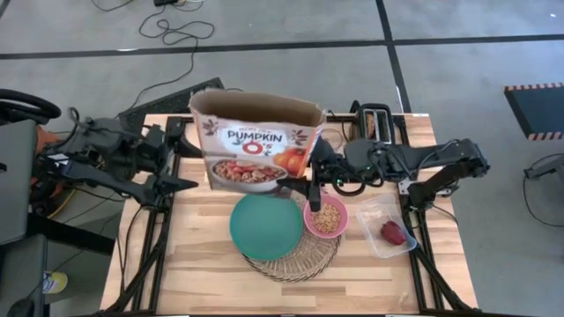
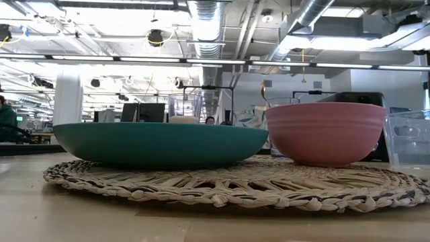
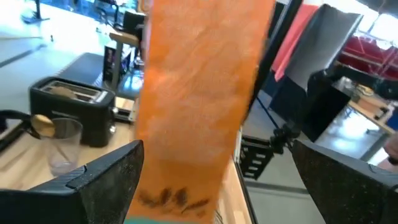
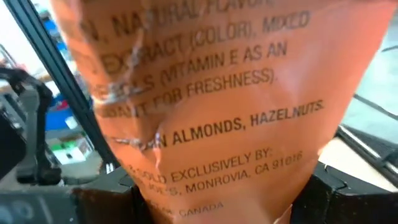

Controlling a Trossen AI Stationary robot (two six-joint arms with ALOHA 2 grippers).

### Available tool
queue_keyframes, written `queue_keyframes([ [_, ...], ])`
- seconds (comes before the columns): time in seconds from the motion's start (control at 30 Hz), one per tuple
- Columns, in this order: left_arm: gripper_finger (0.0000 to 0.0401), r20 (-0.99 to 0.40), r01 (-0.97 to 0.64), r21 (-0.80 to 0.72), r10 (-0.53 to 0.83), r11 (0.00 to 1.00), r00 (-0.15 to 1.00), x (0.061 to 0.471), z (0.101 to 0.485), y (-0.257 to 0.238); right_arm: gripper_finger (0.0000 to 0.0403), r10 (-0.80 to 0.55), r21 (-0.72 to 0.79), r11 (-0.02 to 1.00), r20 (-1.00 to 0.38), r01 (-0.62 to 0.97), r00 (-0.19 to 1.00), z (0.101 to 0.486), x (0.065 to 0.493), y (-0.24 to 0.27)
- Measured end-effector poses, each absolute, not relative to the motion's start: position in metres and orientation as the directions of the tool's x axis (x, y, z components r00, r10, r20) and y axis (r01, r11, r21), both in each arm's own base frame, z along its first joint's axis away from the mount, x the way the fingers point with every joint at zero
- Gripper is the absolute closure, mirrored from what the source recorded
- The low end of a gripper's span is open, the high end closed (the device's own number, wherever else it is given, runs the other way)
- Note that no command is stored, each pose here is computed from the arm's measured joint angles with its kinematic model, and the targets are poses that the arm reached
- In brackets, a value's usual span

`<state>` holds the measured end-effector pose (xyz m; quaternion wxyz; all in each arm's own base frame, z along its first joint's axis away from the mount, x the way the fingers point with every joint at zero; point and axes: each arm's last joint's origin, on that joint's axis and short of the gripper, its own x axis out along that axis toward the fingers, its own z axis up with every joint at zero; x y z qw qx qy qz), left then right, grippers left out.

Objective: Arrange a breakfast setting
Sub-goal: Pour the cereals from the box into the pink bowl

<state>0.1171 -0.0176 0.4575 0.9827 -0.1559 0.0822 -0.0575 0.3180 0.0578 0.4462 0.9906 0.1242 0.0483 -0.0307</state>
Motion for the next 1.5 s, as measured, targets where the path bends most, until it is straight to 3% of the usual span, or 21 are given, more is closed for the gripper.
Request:
queue_keyframes([
  [0.3, 0.0007, -0.200, -0.046, -0.246, -0.005, 0.968, 0.980, 0.139, 0.450, -0.017, 0.0132, -0.050, 0.252, 0.965, -0.084, 0.069, 0.995, 0.446, 0.322, 0.056],
  [0.7, 0.0014, -0.180, -0.003, -0.268, -0.047, 0.964, 0.983, 0.163, 0.449, -0.022, 0.0132, -0.041, 0.258, 0.964, -0.083, 0.061, 0.996, 0.446, 0.322, 0.057],
  [0.83, 0.0048, -0.197, -0.008, -0.266, -0.046, 0.964, 0.979, 0.169, 0.447, -0.023, 0.0132, -0.041, 0.256, 0.965, -0.089, 0.062, 0.995, 0.445, 0.322, 0.057],
  [1.17, 0.0188, -0.188, -0.008, -0.267, -0.044, 0.964, 0.981, 0.169, 0.448, -0.023, 0.0132, -0.039, 0.256, 0.965, -0.087, 0.060, 0.995, 0.445, 0.323, 0.057],
  [1.5, 0.0207, -0.186, -0.007, -0.264, -0.044, 0.964, 0.982, 0.168, 0.448, -0.023, 0.0091, -0.051, 0.273, 0.959, -0.081, 0.071, 0.995, 0.446, 0.323, 0.056],
])
